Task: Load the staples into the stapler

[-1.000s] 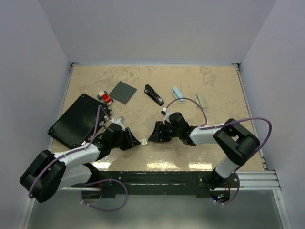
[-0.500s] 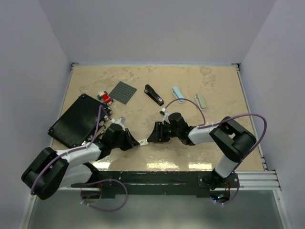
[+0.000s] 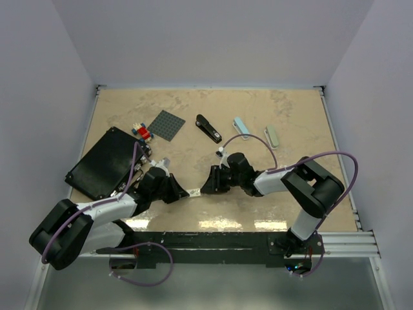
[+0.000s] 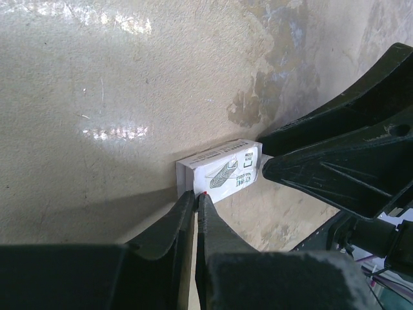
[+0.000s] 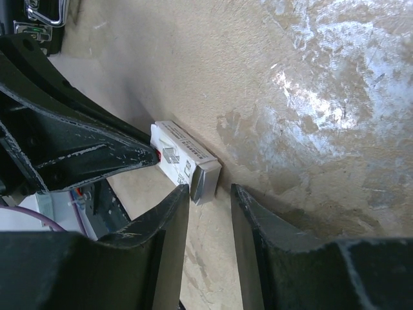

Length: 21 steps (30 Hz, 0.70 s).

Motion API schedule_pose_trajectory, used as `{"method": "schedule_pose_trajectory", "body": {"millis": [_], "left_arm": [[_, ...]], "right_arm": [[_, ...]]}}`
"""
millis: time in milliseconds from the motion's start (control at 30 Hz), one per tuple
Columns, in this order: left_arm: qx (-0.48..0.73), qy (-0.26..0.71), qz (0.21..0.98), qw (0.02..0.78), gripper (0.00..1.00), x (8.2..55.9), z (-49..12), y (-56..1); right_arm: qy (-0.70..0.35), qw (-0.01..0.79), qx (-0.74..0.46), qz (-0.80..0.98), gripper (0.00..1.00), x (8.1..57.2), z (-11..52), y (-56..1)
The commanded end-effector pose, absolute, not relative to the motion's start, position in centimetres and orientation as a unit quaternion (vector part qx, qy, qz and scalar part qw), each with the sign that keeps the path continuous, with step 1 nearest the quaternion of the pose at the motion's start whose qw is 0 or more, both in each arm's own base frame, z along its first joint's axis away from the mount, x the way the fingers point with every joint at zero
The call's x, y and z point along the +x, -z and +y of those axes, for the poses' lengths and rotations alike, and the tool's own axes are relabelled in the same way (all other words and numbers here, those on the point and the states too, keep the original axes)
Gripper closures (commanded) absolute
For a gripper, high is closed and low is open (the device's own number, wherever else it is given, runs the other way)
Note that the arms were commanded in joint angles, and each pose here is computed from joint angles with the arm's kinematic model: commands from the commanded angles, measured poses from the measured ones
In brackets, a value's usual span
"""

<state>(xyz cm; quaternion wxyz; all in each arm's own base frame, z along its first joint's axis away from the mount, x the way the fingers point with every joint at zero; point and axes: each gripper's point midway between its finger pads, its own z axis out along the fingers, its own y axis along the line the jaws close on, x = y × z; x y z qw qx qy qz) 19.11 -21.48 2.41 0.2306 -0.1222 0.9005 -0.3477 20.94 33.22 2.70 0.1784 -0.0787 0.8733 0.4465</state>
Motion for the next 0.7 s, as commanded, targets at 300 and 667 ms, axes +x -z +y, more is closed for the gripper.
{"method": "schedule_pose_trajectory", "body": {"millis": [300,667], "left_arm": [[-0.127,0.357,0.893,0.243,0.96,19.52,-21.73,-2.97],[-0.130,0.361,0.891,0.242,1.00,19.52,-21.81,-3.06]], "right_arm": [[-0.425,0.180,-0.084,0.883,0.67,21.45,33.02,-2.49],[-0.415,0.181,-0.081,0.888,0.70,21.95,33.29,-2.91]]}}
